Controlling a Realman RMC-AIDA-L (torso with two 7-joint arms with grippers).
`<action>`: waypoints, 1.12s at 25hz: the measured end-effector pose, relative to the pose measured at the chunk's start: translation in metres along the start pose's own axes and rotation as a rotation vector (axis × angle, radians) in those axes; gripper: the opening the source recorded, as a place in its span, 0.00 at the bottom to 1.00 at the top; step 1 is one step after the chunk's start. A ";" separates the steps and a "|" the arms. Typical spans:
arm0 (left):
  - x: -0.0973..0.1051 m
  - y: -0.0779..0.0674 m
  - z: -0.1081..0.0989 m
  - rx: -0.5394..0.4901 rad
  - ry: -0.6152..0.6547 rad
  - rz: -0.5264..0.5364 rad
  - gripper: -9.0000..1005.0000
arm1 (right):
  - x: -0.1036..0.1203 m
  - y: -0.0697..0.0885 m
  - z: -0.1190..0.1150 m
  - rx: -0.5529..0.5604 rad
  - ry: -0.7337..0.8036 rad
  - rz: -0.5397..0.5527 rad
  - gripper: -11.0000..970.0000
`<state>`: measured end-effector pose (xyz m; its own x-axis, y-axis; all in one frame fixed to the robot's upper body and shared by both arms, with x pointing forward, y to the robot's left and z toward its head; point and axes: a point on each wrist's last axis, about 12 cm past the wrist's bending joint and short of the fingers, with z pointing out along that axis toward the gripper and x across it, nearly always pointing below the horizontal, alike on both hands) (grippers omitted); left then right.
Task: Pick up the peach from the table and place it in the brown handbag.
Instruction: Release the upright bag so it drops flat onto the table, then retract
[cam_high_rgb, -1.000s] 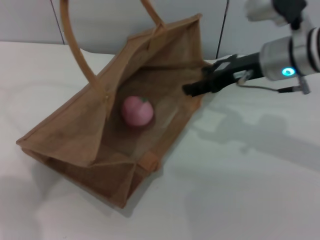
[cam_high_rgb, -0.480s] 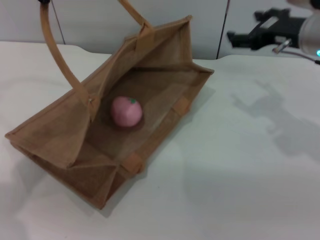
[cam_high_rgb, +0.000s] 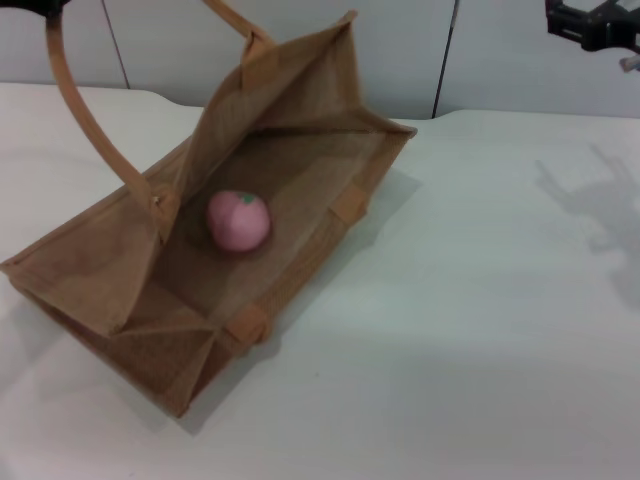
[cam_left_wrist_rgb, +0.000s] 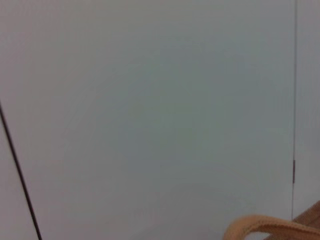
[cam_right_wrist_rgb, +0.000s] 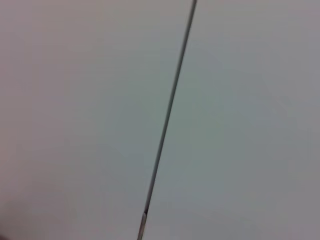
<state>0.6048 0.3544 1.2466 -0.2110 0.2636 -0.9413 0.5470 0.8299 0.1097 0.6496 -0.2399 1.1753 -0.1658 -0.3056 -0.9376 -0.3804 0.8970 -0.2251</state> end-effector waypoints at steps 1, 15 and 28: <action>0.003 0.001 0.001 -0.002 -0.005 -0.012 0.29 | 0.002 -0.001 0.000 0.003 0.006 0.004 0.91; -0.004 -0.001 0.011 0.021 -0.073 -0.030 0.30 | 0.010 0.004 0.010 -0.029 0.054 0.029 0.91; -0.036 -0.024 0.030 0.187 -0.141 0.024 0.57 | 0.007 0.007 0.017 -0.054 0.064 0.050 0.91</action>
<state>0.6239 0.3100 1.2680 -0.0885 0.1999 -0.9758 0.6939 0.7152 0.0836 0.6614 -0.2307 1.1631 -0.2431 -0.2825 -0.9280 -0.4181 0.8937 -0.1625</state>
